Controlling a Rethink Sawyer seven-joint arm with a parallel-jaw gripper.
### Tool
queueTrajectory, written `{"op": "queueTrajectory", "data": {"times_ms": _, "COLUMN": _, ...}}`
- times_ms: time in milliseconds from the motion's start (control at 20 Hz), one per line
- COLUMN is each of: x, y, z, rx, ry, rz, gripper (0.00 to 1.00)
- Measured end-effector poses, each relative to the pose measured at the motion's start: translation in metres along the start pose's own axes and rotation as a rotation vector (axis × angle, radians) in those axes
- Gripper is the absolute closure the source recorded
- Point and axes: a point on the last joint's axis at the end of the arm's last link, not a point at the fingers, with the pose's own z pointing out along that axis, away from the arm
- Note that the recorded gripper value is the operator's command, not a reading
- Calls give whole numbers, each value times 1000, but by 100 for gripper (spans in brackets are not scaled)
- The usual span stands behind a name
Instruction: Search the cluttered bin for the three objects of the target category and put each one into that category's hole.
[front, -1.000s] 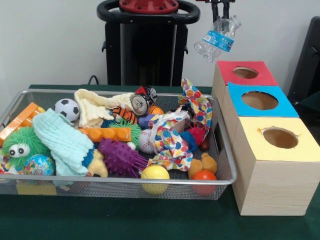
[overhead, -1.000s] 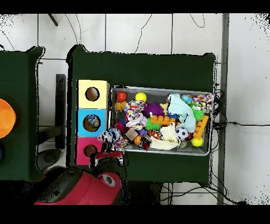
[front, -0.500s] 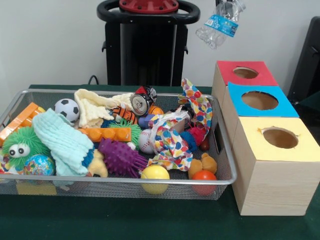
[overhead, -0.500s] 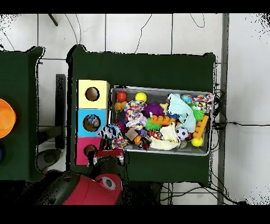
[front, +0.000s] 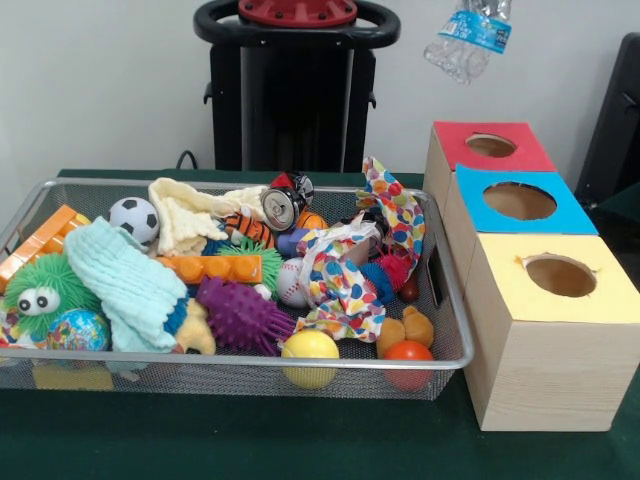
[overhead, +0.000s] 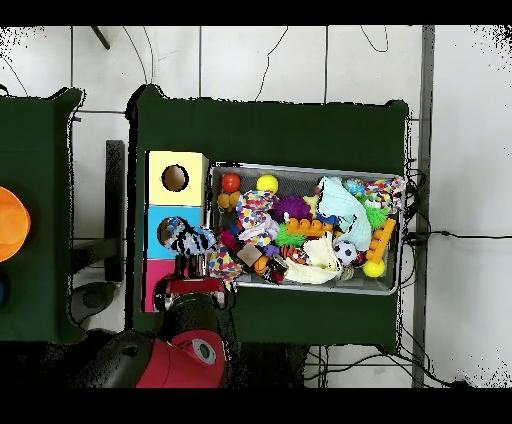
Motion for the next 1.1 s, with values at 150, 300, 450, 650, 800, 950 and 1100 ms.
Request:
{"op": "queueTrajectory", "data": {"times_ms": 150, "x": -6, "y": 3, "z": -1, "rx": -17, "ry": -24, "rz": 26, "gripper": 100}}
{"op": "queueTrajectory", "data": {"times_ms": 300, "x": -10, "y": 3, "z": -1, "rx": -24, "ry": -38, "rz": 42, "gripper": 100}}
{"op": "queueTrajectory", "data": {"times_ms": 450, "x": -14, "y": 1, "z": 0, "rx": -20, "ry": -53, "rz": 54, "gripper": 100}}
{"op": "queueTrajectory", "data": {"times_ms": 650, "x": -17, "y": -2, "z": 5, "rx": -1, "ry": -80, "rz": 76, "gripper": 100}}
{"op": "queueTrajectory", "data": {"times_ms": 800, "x": -18, "y": -3, "z": 9, "rx": 16, "ry": -97, "rz": 83, "gripper": 100}}
{"op": "queueTrajectory", "data": {"times_ms": 950, "x": -18, "y": -3, "z": 16, "rx": 34, "ry": -104, "rz": 77, "gripper": 100}}
{"op": "queueTrajectory", "data": {"times_ms": 1100, "x": -15, "y": 0, "z": 26, "rx": 44, "ry": -100, "rz": 68, "gripper": 100}}
